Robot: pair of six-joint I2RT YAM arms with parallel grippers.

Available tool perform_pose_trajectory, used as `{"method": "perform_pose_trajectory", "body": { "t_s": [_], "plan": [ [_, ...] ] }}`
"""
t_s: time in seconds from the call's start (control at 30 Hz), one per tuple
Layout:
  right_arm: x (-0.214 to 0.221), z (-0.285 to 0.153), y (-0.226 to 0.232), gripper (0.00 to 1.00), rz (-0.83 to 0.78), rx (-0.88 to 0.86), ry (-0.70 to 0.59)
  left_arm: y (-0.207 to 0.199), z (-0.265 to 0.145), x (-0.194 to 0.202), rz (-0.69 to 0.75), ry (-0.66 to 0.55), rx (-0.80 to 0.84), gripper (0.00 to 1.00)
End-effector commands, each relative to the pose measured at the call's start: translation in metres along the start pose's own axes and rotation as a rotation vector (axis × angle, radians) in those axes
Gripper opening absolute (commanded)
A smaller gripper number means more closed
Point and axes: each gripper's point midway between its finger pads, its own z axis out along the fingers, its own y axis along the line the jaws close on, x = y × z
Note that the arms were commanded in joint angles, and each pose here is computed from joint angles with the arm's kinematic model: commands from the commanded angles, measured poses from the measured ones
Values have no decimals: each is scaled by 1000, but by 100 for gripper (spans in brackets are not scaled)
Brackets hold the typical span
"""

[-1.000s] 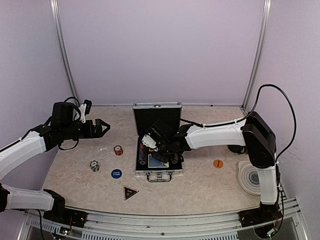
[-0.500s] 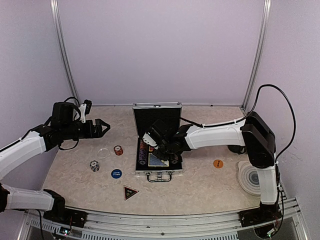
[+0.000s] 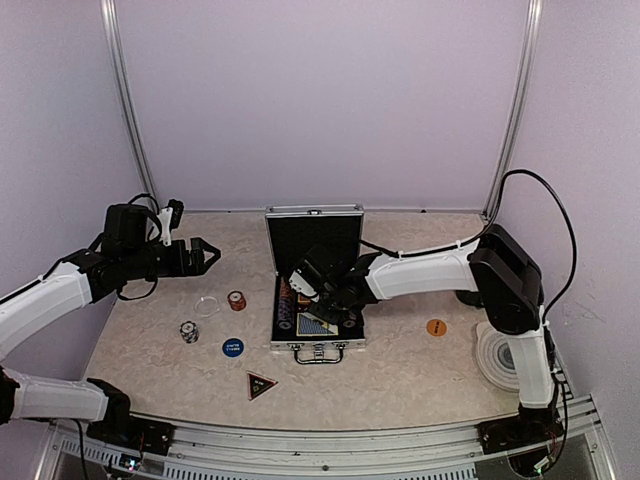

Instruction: Pack up texas hold em set

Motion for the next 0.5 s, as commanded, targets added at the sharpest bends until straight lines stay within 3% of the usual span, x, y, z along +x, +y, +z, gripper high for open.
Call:
{"method": "perform_pose_trajectory", "body": {
  "t_s": [0.0,0.17,0.47],
  "plan": [
    [24,-6,8,46,-28,-38,59,-2,-3,-8,12,-25,9,99],
    [8,-20,-16,47,10,36,23,-2,-1,-8,9,-20,8,99],
    [-21,-58,-29,47,69,-11,-90,0,-1,-7,7,-20,4,99]
  ]
}}
